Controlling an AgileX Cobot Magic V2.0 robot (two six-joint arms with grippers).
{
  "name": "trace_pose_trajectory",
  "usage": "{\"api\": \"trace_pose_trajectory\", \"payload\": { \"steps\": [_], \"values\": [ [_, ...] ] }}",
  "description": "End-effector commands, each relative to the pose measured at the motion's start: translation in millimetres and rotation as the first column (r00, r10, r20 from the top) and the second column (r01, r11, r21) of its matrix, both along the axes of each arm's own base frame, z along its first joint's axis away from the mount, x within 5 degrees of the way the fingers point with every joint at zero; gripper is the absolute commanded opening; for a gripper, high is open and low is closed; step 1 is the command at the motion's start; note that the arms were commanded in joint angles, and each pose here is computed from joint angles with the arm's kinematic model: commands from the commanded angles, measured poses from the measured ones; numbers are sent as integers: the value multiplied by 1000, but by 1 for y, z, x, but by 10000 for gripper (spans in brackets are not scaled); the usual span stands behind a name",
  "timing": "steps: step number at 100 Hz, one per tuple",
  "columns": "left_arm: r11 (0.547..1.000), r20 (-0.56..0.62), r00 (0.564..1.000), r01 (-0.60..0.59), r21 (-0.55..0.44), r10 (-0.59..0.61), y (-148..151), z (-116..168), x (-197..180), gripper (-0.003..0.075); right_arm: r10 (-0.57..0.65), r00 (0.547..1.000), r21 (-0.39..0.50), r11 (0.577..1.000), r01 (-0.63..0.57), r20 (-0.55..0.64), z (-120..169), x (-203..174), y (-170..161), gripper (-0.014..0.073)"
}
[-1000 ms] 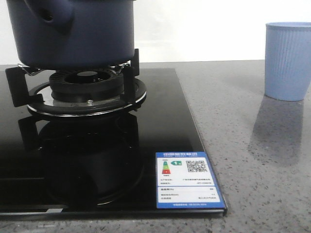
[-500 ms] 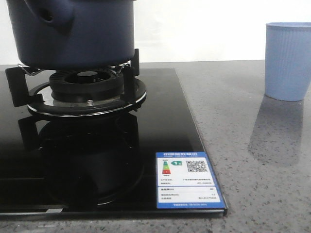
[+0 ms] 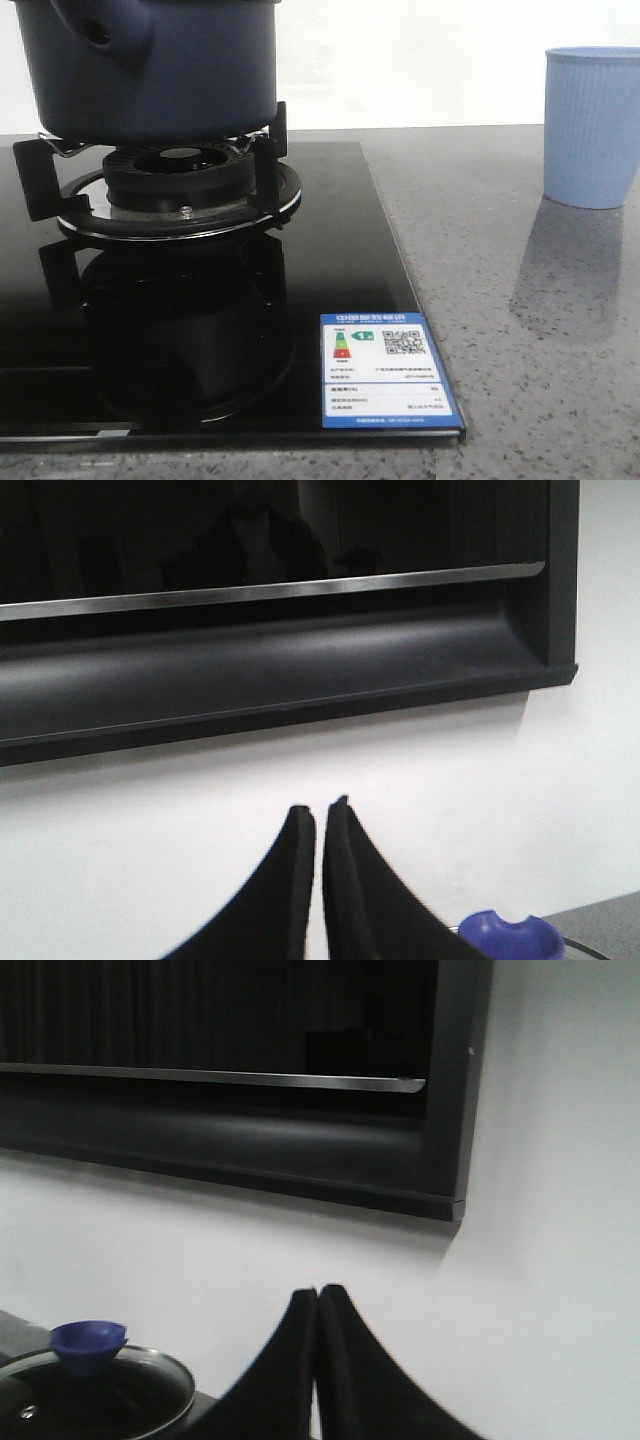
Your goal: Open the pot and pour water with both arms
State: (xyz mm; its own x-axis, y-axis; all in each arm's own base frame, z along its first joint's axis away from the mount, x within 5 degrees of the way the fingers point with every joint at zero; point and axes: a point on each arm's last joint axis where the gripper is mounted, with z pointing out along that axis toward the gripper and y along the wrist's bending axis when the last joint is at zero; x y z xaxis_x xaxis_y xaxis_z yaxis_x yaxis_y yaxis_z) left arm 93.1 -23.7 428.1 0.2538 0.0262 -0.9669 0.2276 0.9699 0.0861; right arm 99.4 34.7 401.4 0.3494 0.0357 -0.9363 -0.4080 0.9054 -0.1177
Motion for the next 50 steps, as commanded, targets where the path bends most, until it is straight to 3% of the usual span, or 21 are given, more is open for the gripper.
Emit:
{"api": "trace_pose_trajectory", "payload": {
  "steps": [1,25,50],
  "values": [
    [996,127,991,-27,-80,37,9,-6,-23,-16,-7,1000,28,1000,8,-21,-17,-8,0,-51],
    [985,98,995,-4,-170,21,17,-85,-53,-16,-117,983,55,991,126,-142,-95,-26,-6,-52],
    [985,99,995,-4,-171,21,18,-116,-61,-16,-195,960,43,977,208,-202,-125,-28,-12,-52]
  ]
}}
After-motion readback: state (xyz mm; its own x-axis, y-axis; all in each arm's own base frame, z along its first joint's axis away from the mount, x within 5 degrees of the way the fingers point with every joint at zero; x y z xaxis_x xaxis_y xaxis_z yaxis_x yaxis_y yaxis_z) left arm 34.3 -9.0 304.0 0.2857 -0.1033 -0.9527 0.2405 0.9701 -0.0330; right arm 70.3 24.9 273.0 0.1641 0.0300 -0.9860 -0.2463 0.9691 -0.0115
